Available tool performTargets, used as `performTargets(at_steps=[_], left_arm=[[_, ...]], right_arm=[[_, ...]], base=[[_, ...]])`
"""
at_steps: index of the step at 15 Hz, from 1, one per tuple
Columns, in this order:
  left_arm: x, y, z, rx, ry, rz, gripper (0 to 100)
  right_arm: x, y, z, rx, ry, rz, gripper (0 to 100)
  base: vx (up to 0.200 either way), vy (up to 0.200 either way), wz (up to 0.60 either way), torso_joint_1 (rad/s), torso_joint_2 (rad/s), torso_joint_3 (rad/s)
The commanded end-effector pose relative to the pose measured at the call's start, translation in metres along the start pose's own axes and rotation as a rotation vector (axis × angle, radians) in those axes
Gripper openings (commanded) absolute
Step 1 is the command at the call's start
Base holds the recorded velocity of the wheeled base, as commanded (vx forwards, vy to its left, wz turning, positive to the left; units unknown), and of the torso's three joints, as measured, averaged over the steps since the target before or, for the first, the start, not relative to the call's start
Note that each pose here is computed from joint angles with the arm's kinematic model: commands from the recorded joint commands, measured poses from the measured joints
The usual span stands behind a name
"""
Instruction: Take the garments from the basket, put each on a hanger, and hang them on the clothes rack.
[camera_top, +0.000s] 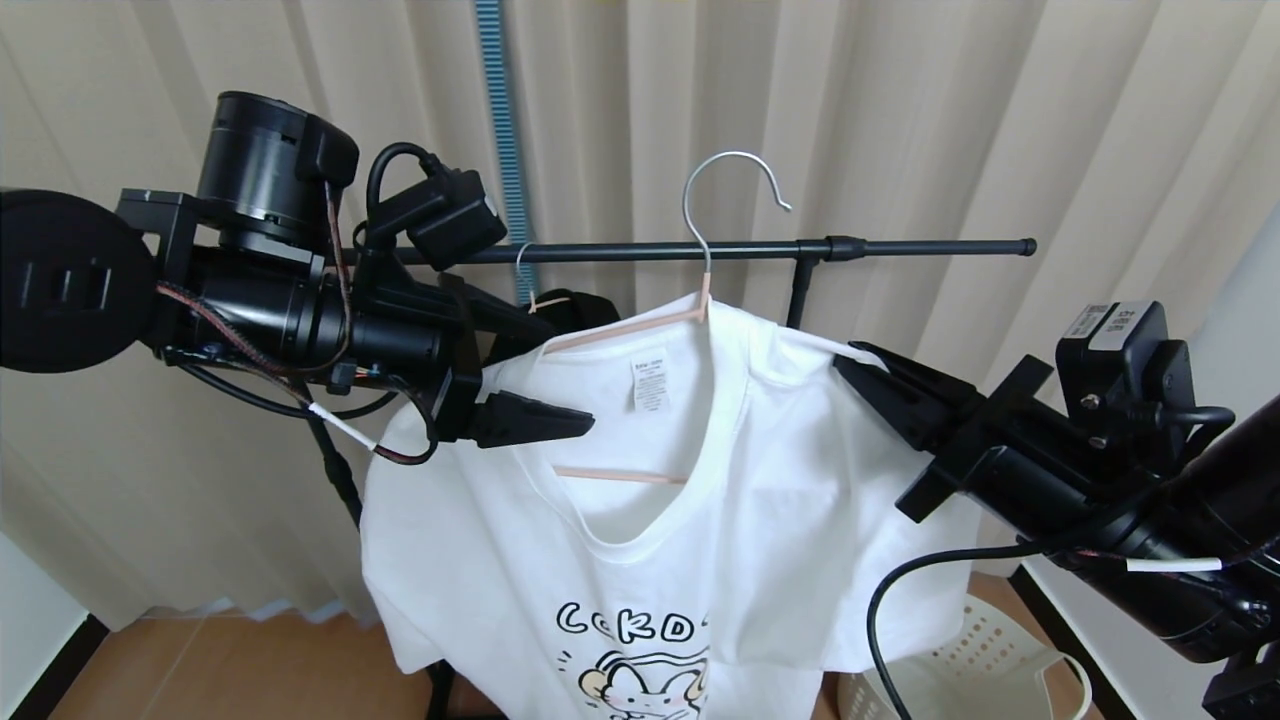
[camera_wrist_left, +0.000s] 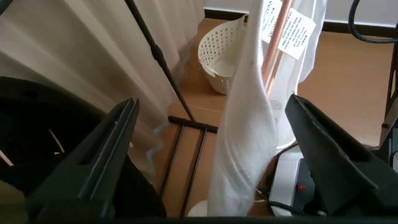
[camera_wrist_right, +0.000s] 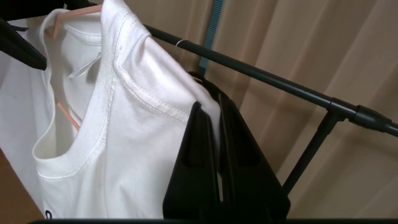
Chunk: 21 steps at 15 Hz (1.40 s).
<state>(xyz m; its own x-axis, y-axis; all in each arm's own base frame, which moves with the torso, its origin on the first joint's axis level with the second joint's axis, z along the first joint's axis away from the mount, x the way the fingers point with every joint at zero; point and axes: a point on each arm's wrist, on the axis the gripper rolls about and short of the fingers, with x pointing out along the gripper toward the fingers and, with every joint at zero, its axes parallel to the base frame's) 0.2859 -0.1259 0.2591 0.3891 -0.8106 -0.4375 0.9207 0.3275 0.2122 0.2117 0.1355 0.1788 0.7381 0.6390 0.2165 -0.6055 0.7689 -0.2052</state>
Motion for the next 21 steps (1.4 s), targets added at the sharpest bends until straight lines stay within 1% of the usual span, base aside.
performTargets(at_steps=[1,3,4,6,7,11,12,14,16,17,18,21], left_arm=[[0.003,0.001,-0.002,-0.005,0.006,-0.007,100],[0.006,-0.001,-0.002,-0.003,0.007,-0.016,100],[0.006,-0.001,-0.003,-0.004,0.008,-0.017,0],[0.005,-0.003,-0.004,-0.008,0.004,-0.031,0],[0.003,-0.005,-0.004,-0.005,-0.009,-0.044,0],[-0.004,-0.01,-0.001,0.004,-0.019,-0.041,0],[-0.006,-0.012,-0.001,0.006,-0.021,-0.042,0],[-0.007,-0.013,-0.001,0.005,-0.02,-0.04,0],[-0.008,-0.013,-0.001,0.004,-0.02,-0.038,0],[-0.008,-0.013,-0.001,0.004,-0.02,-0.038,0],[-0.007,-0.013,-0.001,0.004,-0.02,-0.038,0],[-0.008,-0.012,-0.001,-0.002,-0.019,-0.034,0]], right_arm=[[-0.001,0.0,0.001,-0.001,-0.003,0.001,0],[-0.002,0.001,0.001,0.0,-0.001,0.006,0],[-0.003,0.001,0.0,0.0,0.002,0.007,0],[-0.003,0.001,0.0,0.001,0.007,0.01,0],[-0.002,0.001,-0.001,0.002,0.009,0.01,0],[-0.005,0.001,0.003,0.002,0.036,0.032,0],[-0.008,0.001,0.009,0.006,0.061,0.069,0],[-0.02,-0.002,0.025,0.02,0.142,0.116,0],[-0.023,-0.004,0.029,0.021,0.155,0.153,0],[-0.023,-0.007,0.027,0.015,0.16,0.142,0],[-0.023,-0.008,0.026,0.01,0.168,0.142,100],[-0.026,-0.014,0.023,0.012,0.188,0.149,100]], base=[[0.0,0.0,0.0,0.0,0.0,0.0],[0.0,0.0,0.0,0.0,0.0,0.0],[0.0,0.0,0.0,0.0,0.0,0.0],[0.0,0.0,0.0,0.0,0.0,0.0],[0.0,0.0,0.0,0.0,0.0,0.0],[0.0,0.0,0.0,0.0,0.0,0.0],[0.0,0.0,0.0,0.0,0.0,0.0],[0.0,0.0,0.0,0.0,0.0,0.0],[0.0,0.0,0.0,0.0,0.0,0.0],[0.0,0.0,0.0,0.0,0.0,0.0],[0.0,0.0,0.0,0.0,0.0,0.0],[0.0,0.0,0.0,0.0,0.0,0.0]])
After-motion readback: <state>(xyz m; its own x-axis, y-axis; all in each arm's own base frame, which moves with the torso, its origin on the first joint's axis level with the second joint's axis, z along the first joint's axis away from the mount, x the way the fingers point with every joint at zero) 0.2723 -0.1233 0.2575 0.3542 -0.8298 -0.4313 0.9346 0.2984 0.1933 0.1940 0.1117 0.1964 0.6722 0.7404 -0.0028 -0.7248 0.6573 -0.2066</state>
